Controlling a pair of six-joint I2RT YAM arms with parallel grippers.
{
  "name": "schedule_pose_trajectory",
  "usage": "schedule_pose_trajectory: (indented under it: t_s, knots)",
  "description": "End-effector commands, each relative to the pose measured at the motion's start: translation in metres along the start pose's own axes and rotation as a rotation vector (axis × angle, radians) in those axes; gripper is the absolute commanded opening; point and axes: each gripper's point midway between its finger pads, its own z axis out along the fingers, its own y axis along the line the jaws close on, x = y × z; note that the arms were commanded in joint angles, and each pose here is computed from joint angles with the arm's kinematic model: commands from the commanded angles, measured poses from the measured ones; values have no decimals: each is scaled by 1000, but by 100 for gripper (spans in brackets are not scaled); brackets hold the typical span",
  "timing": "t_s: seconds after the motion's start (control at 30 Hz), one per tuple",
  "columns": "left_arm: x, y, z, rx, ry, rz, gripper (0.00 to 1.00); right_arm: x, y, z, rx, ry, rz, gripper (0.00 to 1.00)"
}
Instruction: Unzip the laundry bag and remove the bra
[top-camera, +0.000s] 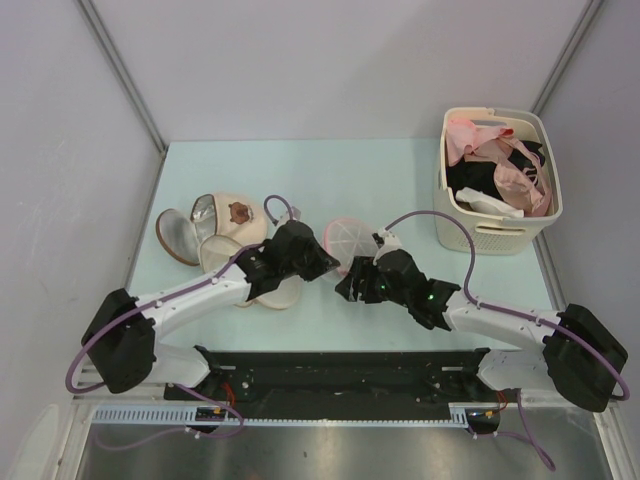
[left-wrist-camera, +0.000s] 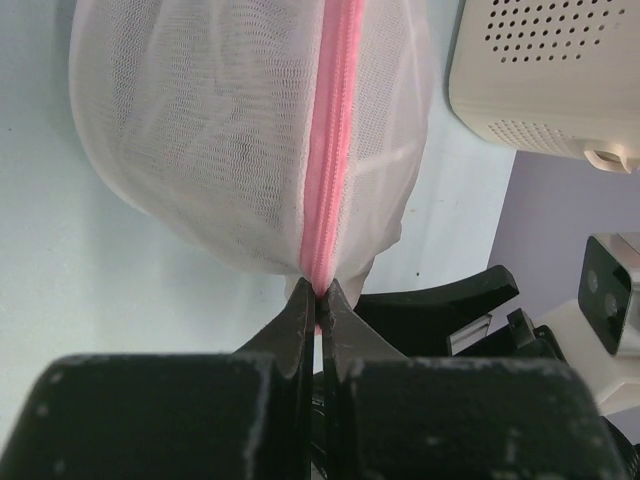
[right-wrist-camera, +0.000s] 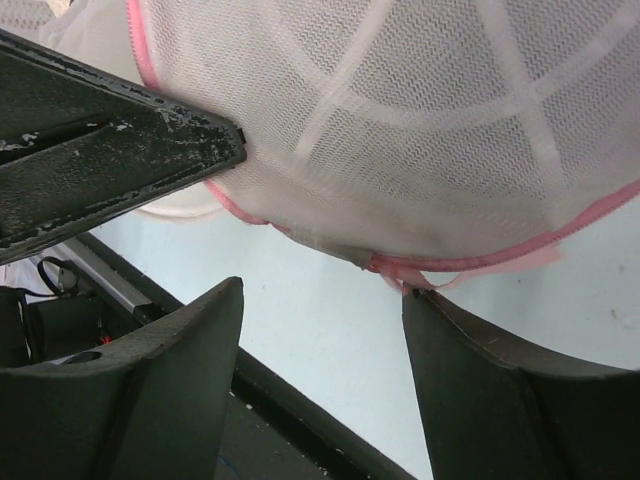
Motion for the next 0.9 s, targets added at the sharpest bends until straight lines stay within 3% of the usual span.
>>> schedule_pose_trajectory:
  t_s: [0.0, 0.3, 0.57, 0.87]
  knots:
    - [-8, -12, -7, 44, -43, -1, 0, -11, -2, 0, 9, -51, -2, 70]
    - [-7, -11, -7, 44, -42, -2, 0, -19, -4, 1, 23, -87, 8, 73]
    - [-3, -10, -4, 42, -23, -2, 0, -25, 24, 3, -110, -89, 41, 72]
    - [-4, -10, -6, 43, -28, 0, 0, -23, 9, 1, -17, -113, 50, 66]
